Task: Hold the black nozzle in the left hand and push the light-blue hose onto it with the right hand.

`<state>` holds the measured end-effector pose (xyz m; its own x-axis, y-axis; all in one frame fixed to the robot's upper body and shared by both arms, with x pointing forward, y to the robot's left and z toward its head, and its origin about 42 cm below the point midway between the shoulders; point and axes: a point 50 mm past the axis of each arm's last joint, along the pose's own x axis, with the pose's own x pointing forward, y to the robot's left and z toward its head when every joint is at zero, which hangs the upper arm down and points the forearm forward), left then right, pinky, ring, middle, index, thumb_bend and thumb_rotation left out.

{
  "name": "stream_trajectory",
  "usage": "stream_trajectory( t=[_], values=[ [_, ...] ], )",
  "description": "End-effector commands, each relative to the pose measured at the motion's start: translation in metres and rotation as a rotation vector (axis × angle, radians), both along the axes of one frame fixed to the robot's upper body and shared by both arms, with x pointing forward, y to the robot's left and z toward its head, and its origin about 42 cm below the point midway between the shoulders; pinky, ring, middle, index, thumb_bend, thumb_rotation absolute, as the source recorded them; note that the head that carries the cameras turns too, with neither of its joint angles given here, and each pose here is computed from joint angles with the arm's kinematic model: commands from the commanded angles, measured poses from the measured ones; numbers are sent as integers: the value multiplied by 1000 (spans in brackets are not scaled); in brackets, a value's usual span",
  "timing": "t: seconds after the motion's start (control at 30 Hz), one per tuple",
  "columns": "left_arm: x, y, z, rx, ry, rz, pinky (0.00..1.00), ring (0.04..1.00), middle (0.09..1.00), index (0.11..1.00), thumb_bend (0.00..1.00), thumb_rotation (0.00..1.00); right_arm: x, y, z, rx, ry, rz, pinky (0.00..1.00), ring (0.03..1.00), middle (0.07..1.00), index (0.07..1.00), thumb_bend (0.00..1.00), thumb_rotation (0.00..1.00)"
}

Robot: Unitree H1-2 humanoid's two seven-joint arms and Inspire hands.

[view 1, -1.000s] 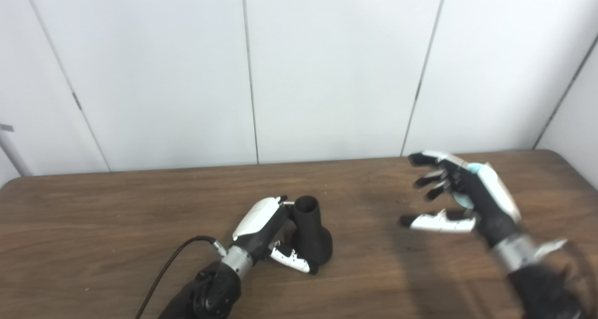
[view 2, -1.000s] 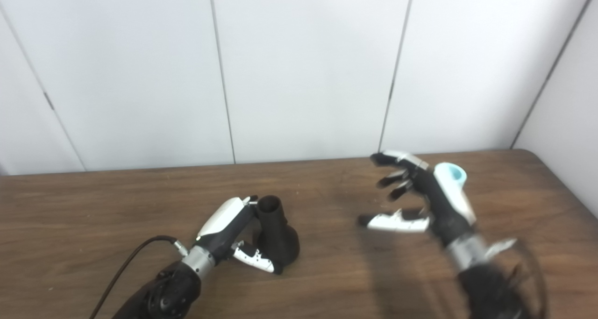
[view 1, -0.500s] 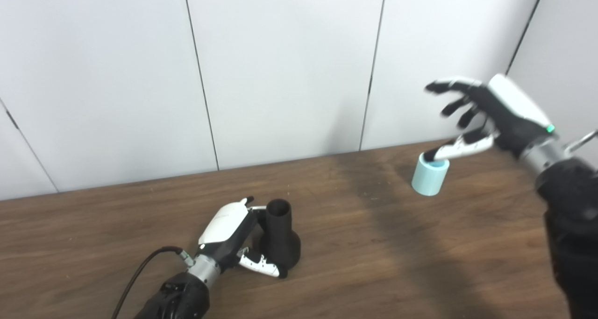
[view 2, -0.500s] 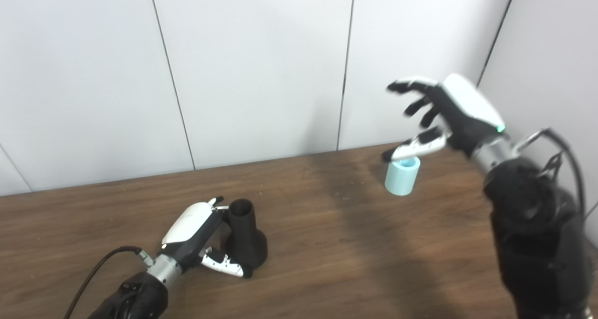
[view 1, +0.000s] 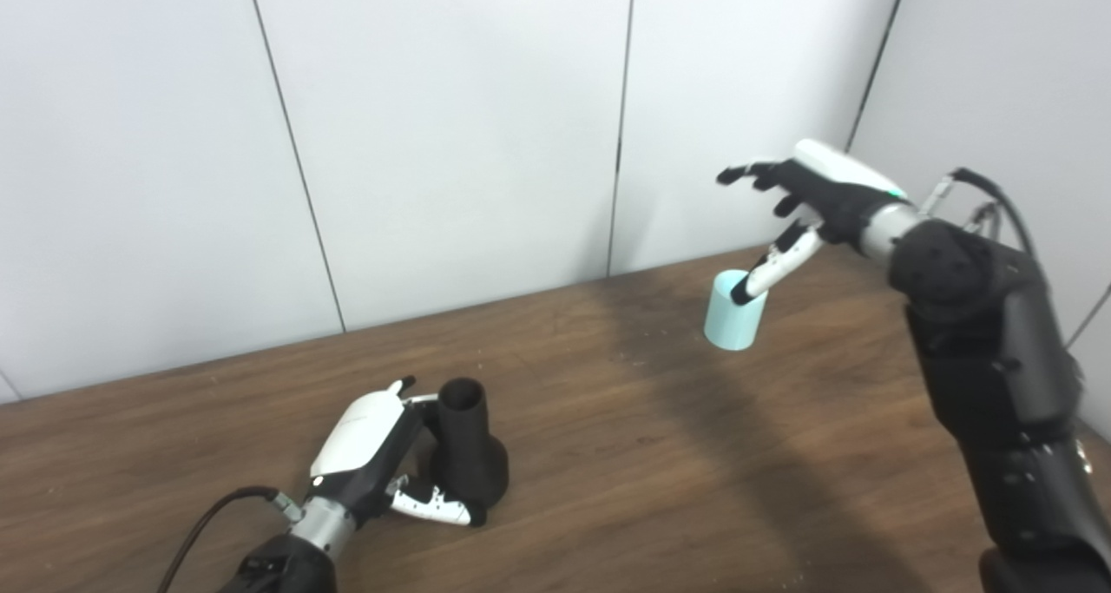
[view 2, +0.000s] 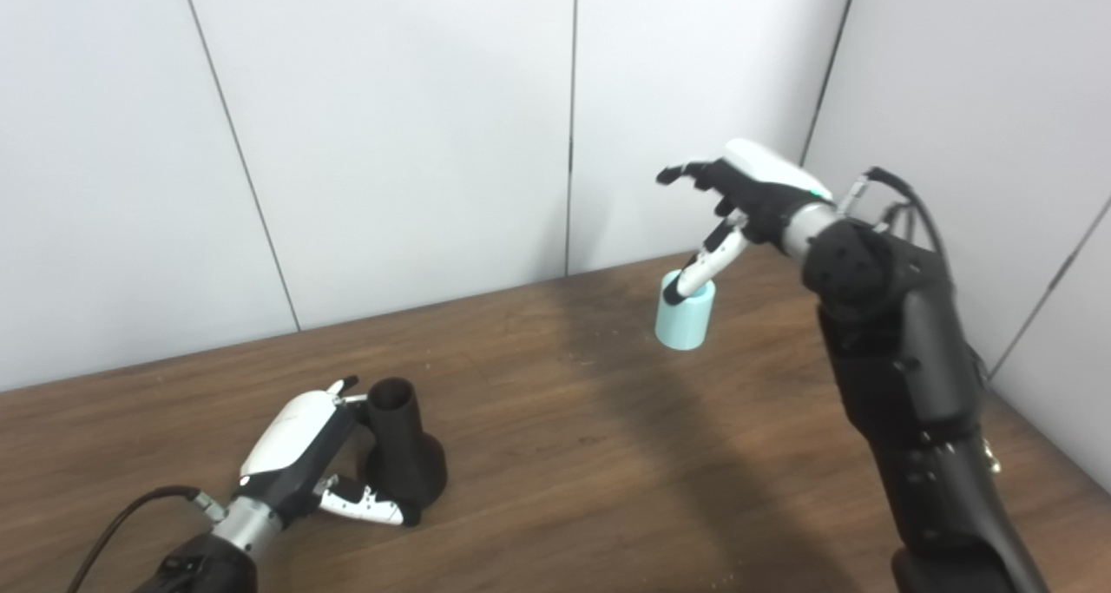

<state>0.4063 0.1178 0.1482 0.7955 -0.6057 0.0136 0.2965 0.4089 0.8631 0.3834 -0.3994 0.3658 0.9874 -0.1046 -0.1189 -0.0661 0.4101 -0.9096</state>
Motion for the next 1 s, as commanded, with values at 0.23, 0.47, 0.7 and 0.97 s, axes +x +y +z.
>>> stream_trajectory(
  t=[0.23, 0.47, 0.7, 0.97],
  values=[
    [-28, 32, -73, 216, 206, 10, 1000, 610, 471, 497, 525, 0, 44, -3, 8, -110, 23, -31, 876, 962, 980, 880, 894, 160],
    [-30, 35, -72, 218, 201, 4, 1000, 610, 472, 496, 525, 0, 79, 5, -9, -275, 103, -93, 738, 920, 984, 897, 964, 236],
    [-30, 35, -72, 207, 204, 2, 1000, 609, 489, 486, 525, 0, 89, -3, -17, -256, 85, -121, 746, 923, 980, 896, 952, 208],
    [-34, 35, -73, 202, 204, 6, 1000, 608, 486, 487, 525, 0, 91, -6, -26, -273, 45, -143, 735, 890, 929, 874, 943, 185]
  ],
)
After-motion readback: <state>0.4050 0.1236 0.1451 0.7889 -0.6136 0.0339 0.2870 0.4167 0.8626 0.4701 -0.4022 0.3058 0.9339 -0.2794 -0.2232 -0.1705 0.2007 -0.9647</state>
